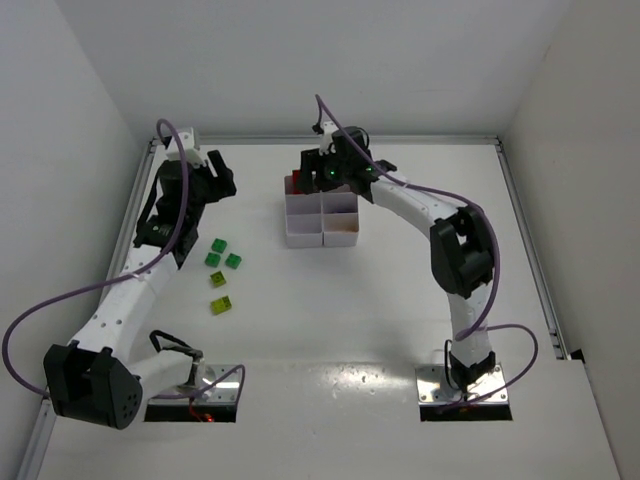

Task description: Sort the legos into containers by color

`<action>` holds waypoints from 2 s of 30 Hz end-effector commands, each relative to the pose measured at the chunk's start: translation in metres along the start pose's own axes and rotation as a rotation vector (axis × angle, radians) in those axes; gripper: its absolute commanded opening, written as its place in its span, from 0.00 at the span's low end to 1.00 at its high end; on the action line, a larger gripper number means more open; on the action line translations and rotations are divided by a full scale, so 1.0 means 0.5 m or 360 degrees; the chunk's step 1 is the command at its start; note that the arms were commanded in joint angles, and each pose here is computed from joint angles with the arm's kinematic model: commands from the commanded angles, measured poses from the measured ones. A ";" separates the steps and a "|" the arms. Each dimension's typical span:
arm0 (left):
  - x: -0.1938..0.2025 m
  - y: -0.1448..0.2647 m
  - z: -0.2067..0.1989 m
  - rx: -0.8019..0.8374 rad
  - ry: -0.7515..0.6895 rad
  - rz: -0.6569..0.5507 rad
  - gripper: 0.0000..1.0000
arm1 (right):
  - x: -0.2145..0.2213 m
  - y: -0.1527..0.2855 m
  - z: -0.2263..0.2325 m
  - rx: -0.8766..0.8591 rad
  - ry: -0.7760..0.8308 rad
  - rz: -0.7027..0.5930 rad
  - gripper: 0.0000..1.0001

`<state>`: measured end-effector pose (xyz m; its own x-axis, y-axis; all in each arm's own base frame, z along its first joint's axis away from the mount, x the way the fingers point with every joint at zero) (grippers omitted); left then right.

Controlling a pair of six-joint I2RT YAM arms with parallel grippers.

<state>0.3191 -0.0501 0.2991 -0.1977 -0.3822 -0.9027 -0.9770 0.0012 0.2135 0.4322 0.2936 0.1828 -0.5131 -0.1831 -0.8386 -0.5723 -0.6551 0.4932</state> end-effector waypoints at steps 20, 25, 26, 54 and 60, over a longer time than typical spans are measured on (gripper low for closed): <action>-0.011 -0.003 0.022 -0.0028 0.0074 -0.0025 0.73 | -0.085 -0.043 0.039 0.0399 0.0073 -0.0216 0.62; -0.005 -0.007 0.022 -0.0021 0.0072 -0.0005 0.73 | -0.070 -0.057 0.035 0.0403 0.0056 -0.0179 0.59; -0.008 -0.008 0.027 -0.0034 0.0075 -0.0011 0.73 | -0.062 -0.064 0.032 0.0405 0.0055 -0.0165 0.59; 0.007 -0.029 0.025 0.0000 0.0118 0.0054 0.73 | -0.051 -0.078 0.032 0.0362 0.0087 -0.0167 0.00; 0.009 -0.029 0.020 0.0026 0.0133 0.0067 0.73 | -0.089 -0.036 0.047 0.0344 0.0097 -0.0297 0.00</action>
<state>0.3282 -0.0438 0.2827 -0.2514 -0.4336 -0.8653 -0.9634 0.0265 0.2666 0.4532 0.3282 0.1667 -0.4673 -0.1874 -0.8640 -0.7301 -0.4694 0.4967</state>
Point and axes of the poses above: each gripper's point midway between its finger pads, its own y axis back along the fingers, its own z axis along the line the jaws close on, x = y × z, the point moved 7 cm from there along y, back along the fingers, and after that the axes turned 9 degrees about y, right-handed, at the moved point
